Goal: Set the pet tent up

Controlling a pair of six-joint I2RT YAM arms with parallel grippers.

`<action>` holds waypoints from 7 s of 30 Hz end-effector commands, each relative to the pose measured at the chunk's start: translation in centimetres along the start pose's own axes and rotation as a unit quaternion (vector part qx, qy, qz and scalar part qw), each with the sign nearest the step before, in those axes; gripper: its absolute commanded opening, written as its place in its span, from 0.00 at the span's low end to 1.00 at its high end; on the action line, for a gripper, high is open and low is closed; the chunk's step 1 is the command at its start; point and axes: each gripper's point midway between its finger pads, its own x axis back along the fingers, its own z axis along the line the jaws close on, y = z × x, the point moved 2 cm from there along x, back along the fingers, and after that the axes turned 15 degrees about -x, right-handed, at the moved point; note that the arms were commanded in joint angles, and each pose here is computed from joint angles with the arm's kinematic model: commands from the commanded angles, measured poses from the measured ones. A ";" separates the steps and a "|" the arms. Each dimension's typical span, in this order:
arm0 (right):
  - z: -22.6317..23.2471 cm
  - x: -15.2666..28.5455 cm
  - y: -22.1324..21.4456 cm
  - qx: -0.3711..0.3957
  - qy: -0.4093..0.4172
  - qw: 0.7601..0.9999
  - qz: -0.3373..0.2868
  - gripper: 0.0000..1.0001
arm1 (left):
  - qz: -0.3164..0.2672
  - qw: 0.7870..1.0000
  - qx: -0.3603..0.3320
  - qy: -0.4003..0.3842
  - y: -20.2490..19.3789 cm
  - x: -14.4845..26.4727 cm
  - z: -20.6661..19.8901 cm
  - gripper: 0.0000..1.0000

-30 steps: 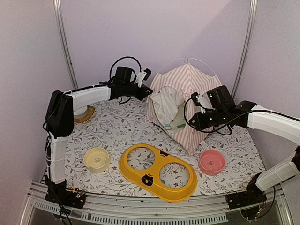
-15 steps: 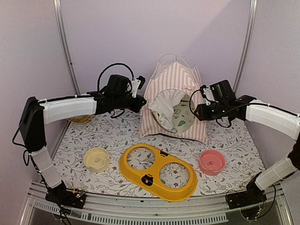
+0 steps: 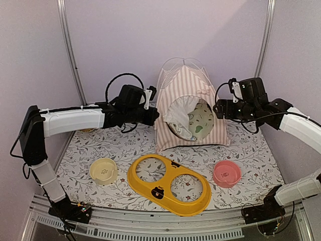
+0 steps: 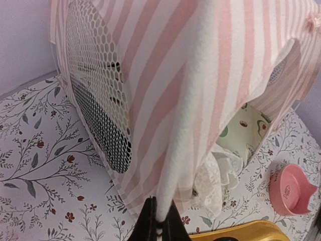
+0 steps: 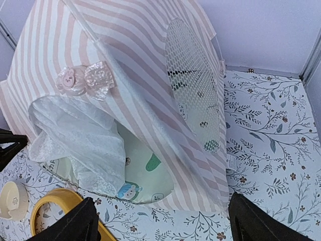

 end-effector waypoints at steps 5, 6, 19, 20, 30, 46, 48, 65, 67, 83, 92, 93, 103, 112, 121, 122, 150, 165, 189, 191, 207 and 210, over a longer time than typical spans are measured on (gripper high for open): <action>1.8 1.9 -1.7 0.002 0.054 0.998 0.015 0.89 | -0.007 0.999 0.031 -0.021 1.3 1.5 -1.3 0.00; 2.9 2.1 -2.2 0.010 0.074 0.997 0.019 0.87 | -0.007 0.999 0.029 -0.022 1.3 1.4 -1.4 0.00; 13.7 -2.6 -8.8 0.042 0.256 0.961 0.094 0.49 | -0.012 1.000 0.016 -0.016 3.0 2.4 -1.9 0.00; 14.1 -3.1 -8.7 0.042 0.259 0.961 0.092 0.47 | -0.010 1.000 0.013 -0.017 3.0 2.3 -1.9 0.00; 15.2 -7.5 -8.6 0.026 0.272 0.956 0.109 0.29 | -0.004 1.000 0.004 -0.026 2.7 2.0 -2.3 0.00; 14.9 -10.1 -9.5 0.015 0.258 0.958 0.126 0.15 | -0.007 0.999 -0.017 -0.046 3.1 1.7 -2.9 0.00; 14.9 -10.4 -9.7 0.015 0.258 0.957 0.131 0.15 | -0.007 0.999 -0.019 -0.046 3.1 1.7 -3.0 0.00; 12.7 -14.5 -11.8 -0.011 0.234 0.959 0.158 0.02 | -0.022 0.995 -0.040 -0.083 4.0 2.2 -4.1 0.00; 12.5 -15.2 -12.4 -0.015 0.233 0.958 0.164 0.01 | -0.024 0.995 -0.041 -0.089 4.3 2.2 -4.3 0.00; 10.7 -15.6 -14.0 -0.025 0.237 0.953 0.188 0.29 | -0.022 0.994 -0.053 -0.099 4.0 2.0 -4.5 0.00; 10.3 -19.8 -17.2 -0.032 0.250 0.934 0.254 0.36 | -0.099 0.971 -0.099 -0.192 5.5 4.3 -7.1 0.00; 9.5 -20.5 -17.6 -0.034 0.226 0.941 0.250 0.36 | -0.105 0.970 -0.099 -0.198 5.7 4.4 -7.1 0.00; 7.0 -20.2 -16.4 -0.032 0.148 0.967 0.203 0.62 | -0.072 0.985 -0.037 -0.152 4.4 2.4 -2.1 0.00; 9.8 -12.8 -9.7 -0.018 0.212 0.967 0.139 0.78 | -0.009 0.991 -0.046 -0.128 0.3 0.8 -0.3 0.00; 6.4 -10.7 -8.8 -0.027 0.152 0.985 0.081 0.91 | -0.021 0.983 -0.088 -0.157 0.3 1.6 -1.0 0.00; 6.0 -11.0 -9.0 -0.026 0.143 0.986 0.081 0.92 | -0.024 0.982 -0.092 -0.160 0.4 1.7 -1.1 0.00; 10.2 -16.4 -5.8 -0.068 0.244 0.964 -0.076 0.83 | -0.148 0.929 -0.154 -0.301 7.0 6.8 -3.4 0.00; 13.6 -6.2 -3.6 -0.101 0.322 0.941 0.005 0.00 | -0.091 0.962 -0.162 -0.198 2.7 2.5 3.4 0.00; 17.7 -2.3 1.0 -0.190 0.434 0.873 0.118 0.00 | -0.016 0.983 -0.185 -0.002 -1.6 -1.9 5.6 0.00; 17.6 -1.2 1.5 -0.191 0.446 0.866 0.123 0.00 | -0.012 0.983 -0.183 0.016 -1.7 -2.1 6.2 0.00; 15.3 0.8 -1.5 -0.158 0.459 0.842 0.236 0.00 | 0.051 0.988 -0.095 0.112 -1.0 -3.4 10.4 0.00; 13.8 -0.1 -3.9 -0.154 0.428 0.853 0.254 0.00 | 0.061 0.987 -0.073 0.129 -0.8 -3.6 10.9 0.00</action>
